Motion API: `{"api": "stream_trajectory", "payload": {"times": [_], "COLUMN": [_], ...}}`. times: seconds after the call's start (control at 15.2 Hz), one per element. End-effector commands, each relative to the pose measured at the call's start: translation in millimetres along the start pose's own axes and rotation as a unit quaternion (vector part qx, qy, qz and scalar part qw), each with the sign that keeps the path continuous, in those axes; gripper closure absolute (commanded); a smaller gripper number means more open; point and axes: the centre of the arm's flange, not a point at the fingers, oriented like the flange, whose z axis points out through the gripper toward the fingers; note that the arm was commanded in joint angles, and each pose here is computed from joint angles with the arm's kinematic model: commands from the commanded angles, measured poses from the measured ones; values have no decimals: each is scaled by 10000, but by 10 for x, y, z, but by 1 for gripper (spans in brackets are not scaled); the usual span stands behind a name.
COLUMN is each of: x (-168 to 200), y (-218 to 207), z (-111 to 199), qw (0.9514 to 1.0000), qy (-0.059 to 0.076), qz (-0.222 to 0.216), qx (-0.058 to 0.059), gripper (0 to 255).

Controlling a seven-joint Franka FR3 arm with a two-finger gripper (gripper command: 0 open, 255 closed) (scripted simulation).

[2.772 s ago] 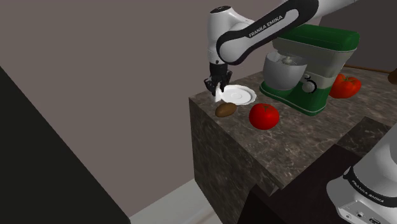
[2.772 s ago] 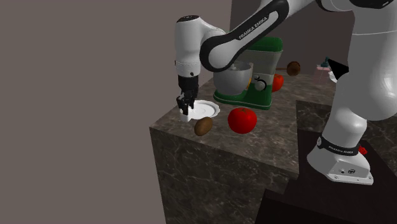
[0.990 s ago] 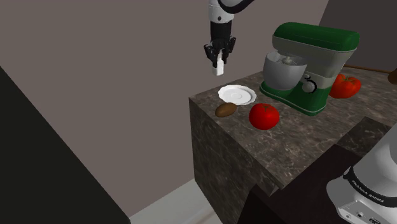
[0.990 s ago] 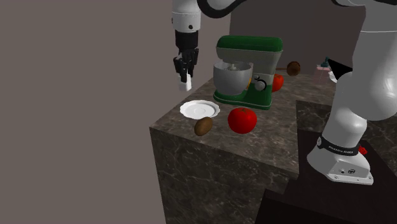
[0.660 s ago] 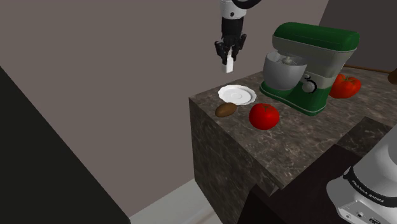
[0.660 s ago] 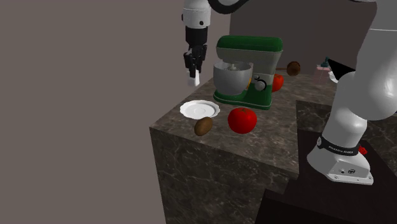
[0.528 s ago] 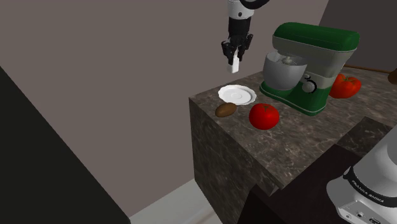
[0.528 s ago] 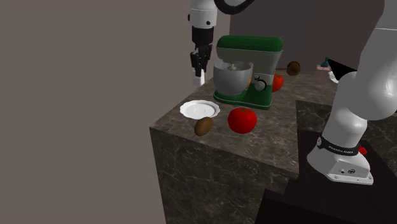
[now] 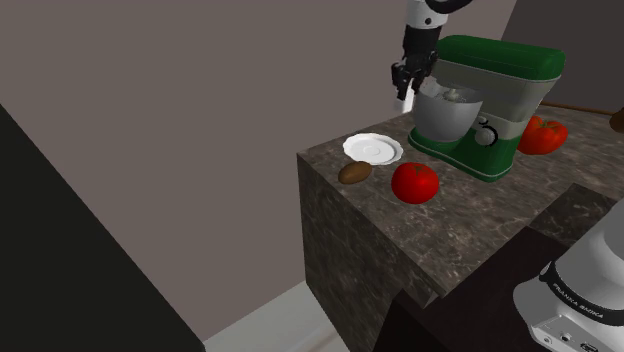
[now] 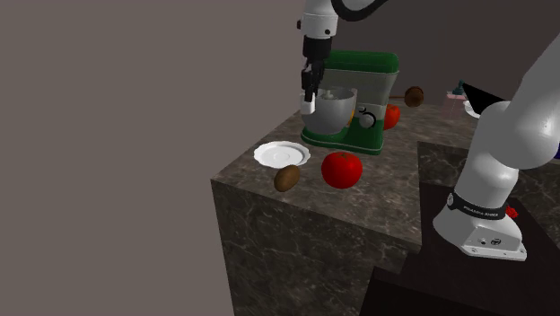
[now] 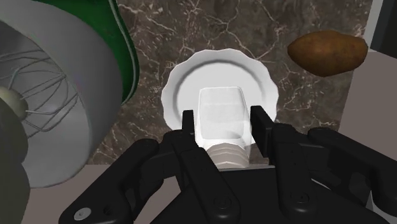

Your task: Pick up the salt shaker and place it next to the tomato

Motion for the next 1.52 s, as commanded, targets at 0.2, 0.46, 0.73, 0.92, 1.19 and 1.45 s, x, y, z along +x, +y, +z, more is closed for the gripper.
{"api": "stream_trajectory", "payload": {"times": [0.2,0.46,0.73,0.92,1.19,1.45], "x": [-308,-559,-810,-999,-1250,-1502], "y": [576,1040,1503,1851,2315,2778], "z": [37,65,93,115,143,171], "qw": [10000,10000,10000,10000,10000,10000], "qy": [2,2,2,2,2,2], "qz": [-7,-7,-7,-7,-7,-7], "qx": [3,3,3,3,3,3], "gripper": [255,255,255,255,255,255]}}
